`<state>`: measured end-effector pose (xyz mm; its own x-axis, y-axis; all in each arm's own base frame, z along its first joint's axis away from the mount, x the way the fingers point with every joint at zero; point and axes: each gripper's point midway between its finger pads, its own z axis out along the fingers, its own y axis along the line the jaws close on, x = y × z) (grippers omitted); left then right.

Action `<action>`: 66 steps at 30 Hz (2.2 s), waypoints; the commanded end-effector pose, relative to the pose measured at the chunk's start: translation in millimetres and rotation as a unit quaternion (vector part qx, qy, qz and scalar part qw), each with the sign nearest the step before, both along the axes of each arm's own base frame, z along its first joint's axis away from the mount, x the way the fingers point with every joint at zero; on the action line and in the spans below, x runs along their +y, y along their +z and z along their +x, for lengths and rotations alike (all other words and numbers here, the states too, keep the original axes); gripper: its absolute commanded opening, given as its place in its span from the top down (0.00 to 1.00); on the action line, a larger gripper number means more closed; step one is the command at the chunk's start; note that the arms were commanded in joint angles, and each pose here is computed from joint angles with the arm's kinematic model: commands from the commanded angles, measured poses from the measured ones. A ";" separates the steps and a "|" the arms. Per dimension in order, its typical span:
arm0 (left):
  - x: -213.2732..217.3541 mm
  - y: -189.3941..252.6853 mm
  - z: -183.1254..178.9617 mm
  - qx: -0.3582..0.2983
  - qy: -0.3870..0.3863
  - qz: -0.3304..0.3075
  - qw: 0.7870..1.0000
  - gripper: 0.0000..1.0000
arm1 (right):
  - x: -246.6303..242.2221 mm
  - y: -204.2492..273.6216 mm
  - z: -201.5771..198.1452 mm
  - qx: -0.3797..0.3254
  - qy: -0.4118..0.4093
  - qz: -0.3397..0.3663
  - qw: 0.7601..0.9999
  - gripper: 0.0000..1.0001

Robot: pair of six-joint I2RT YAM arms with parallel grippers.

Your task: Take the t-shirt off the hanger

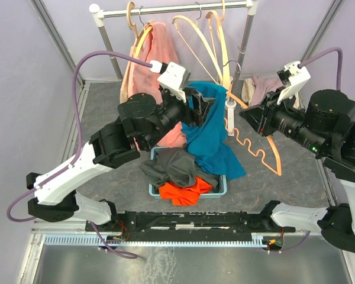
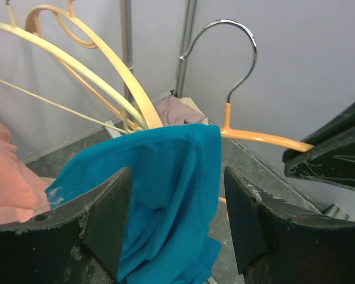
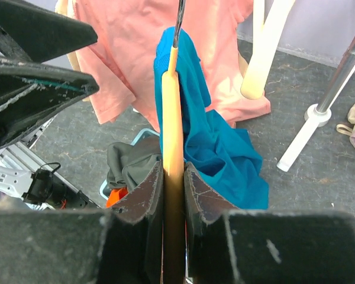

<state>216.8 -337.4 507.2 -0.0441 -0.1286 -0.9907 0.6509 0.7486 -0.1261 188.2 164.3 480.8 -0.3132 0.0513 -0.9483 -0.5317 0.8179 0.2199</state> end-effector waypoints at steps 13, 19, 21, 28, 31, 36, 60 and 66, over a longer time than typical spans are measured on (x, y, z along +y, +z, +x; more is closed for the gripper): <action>-40.9 -14.1 3.6 0.003 -0.034 -0.004 0.999 0.28 | -1.2 61.5 -11.5 -0.071 0.017 0.089 0.993 0.99; -23.8 -9.6 15.5 -0.011 0.018 -0.005 1.000 0.34 | -2.7 64.1 -14.3 -0.074 0.019 0.092 0.993 0.99; -22.2 -7.2 15.0 -0.016 0.017 -0.007 1.000 0.43 | -3.2 64.1 -15.0 -0.074 0.019 0.091 0.993 0.99; -18.9 -1.1 9.2 -0.030 0.004 -0.026 0.999 0.88 | -5.0 64.5 -17.7 -0.076 0.022 0.091 0.993 0.99; -18.9 0.5 8.6 -0.030 0.002 -0.028 0.999 0.97 | -5.6 63.1 -18.5 -0.075 0.022 0.089 0.993 0.99; 0.1 8.2 24.0 -0.017 0.073 -0.034 0.997 0.97 | -11.2 64.7 -20.2 -0.081 0.015 0.089 0.993 0.99; 70.5 69.7 65.2 -0.071 0.264 0.035 0.961 0.97 | -95.1 108.6 -72.3 -0.193 -0.041 0.130 0.972 0.99; 71.8 113.4 52.4 -0.096 0.220 -0.022 0.970 0.97 | -113.0 122.3 -70.3 -0.218 -0.082 0.148 0.961 0.99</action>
<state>282.4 -284.1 568.8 0.1218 -0.0368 -0.9919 0.2324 0.9726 -0.0075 117.5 70.6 568.9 0.0192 0.2755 -0.9611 -0.5363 0.8141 0.2226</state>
